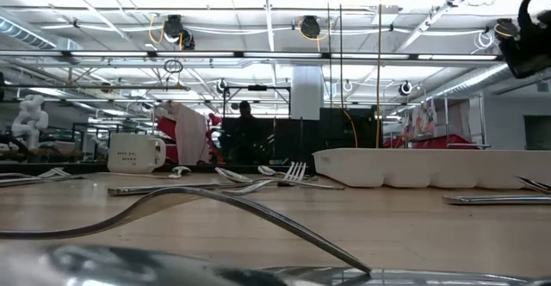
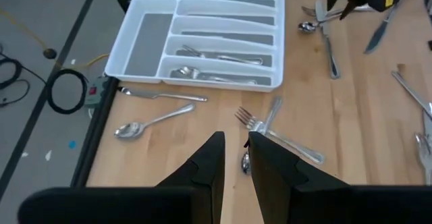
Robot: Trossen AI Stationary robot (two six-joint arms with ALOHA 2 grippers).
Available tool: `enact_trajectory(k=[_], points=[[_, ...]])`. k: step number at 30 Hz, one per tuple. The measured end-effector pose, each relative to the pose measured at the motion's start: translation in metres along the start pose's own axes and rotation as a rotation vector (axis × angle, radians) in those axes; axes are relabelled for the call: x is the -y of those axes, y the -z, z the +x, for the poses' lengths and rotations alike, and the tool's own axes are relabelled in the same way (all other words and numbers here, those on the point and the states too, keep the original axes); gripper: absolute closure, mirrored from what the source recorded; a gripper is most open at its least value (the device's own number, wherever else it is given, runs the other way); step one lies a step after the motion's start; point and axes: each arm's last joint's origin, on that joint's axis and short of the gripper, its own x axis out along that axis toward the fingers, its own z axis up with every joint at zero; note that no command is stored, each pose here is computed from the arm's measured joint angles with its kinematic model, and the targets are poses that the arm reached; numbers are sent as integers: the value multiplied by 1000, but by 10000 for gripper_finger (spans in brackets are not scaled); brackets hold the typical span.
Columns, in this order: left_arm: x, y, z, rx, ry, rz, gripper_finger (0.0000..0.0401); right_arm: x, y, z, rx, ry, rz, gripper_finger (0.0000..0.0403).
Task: Sort silverware
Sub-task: Put the silver spoon into the silverware tray
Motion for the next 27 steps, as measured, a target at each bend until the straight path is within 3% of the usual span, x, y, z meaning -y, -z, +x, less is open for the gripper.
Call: enact_trajectory(k=[10,21,27], points=[[0,0,2,-5,0,7,327,0,2,16,-51,115,-27,226],[0,0,2,-5,0,7,327,4,2,10,-48,117,-13,198],[-1,0,2,-5,-7,8,327,1,1,10,-16,83,-5,203]])
